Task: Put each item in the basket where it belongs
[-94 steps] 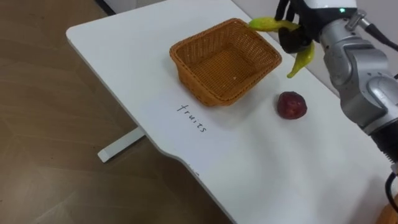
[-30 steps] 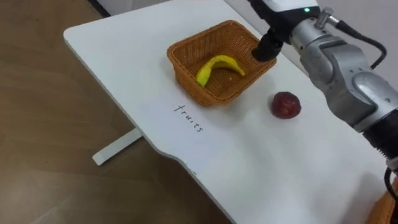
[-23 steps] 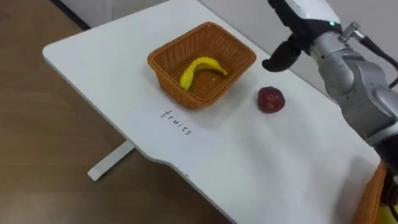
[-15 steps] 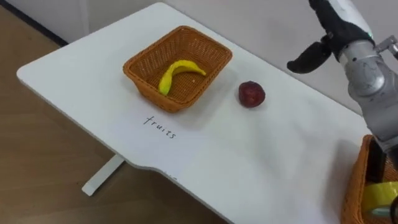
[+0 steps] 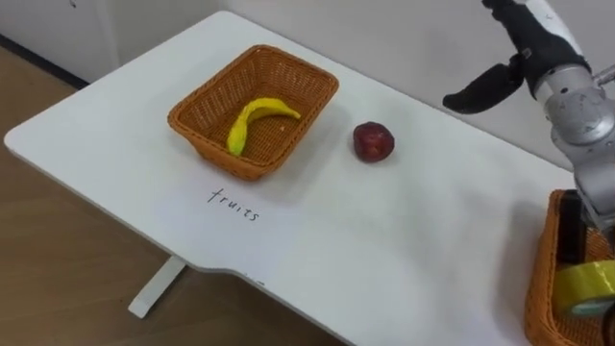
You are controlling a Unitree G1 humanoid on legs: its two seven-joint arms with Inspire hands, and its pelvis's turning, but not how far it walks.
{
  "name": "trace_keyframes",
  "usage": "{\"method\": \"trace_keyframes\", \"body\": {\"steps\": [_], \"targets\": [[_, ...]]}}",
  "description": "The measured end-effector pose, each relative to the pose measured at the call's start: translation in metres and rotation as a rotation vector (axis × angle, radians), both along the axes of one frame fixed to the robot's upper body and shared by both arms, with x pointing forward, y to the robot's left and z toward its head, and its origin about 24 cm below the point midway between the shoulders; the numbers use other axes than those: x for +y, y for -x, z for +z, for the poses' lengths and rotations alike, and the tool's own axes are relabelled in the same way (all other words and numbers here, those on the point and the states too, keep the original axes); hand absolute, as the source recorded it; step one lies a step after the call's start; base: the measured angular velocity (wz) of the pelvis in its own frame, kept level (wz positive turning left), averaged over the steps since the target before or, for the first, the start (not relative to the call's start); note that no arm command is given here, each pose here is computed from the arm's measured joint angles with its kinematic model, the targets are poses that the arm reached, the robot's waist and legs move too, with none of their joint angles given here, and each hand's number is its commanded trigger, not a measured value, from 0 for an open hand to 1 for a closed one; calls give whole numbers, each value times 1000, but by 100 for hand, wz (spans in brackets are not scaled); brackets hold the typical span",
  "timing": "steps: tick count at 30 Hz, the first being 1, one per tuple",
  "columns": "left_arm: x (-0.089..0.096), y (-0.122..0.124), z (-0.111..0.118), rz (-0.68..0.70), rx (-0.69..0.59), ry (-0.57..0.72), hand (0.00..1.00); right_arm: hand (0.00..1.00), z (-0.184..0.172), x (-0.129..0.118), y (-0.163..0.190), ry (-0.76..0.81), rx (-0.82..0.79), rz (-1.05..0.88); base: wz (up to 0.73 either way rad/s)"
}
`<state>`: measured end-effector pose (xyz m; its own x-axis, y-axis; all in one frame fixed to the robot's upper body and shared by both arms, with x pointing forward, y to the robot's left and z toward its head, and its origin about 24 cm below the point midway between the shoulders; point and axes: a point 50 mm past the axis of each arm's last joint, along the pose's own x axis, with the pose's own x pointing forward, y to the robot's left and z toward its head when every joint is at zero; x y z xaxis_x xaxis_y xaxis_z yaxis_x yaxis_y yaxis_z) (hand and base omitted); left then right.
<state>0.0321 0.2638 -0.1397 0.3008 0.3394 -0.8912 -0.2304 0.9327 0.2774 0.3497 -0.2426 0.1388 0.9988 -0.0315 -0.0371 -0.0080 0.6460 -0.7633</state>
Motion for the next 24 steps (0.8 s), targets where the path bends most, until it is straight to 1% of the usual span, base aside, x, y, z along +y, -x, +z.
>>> {"method": "trace_keyframes", "body": {"steps": [3, 5, 7, 10, 16, 19, 24], "targets": [[0, 0, 0, -2, 0, 7, 0, 0, -6, -1, 2, -12, 34, 9, 3], [1, 2, 0, -4, 5, 7, 0, 0, -20, -6, 2, -40, 89, -15, 21], [9, 4, 3, -17, 13, -4, 0, 0, -45, -11, 10, -91, 182, -41, 15], [12, 9, 4, -24, 23, 1, 0, 0, -61, -12, 15, -130, 255, -41, 0], [19, 28, 6, -77, 103, -16, 0, 0, -66, -6, 16, -178, 288, -5, 1], [19, 33, 7, -91, 121, -12, 0, 0, -70, -1, 17, -164, 307, 16, 4], [17, 34, 7, -97, 135, 2, 0, 0, -78, 8, 19, -142, 366, 73, 18]]}}
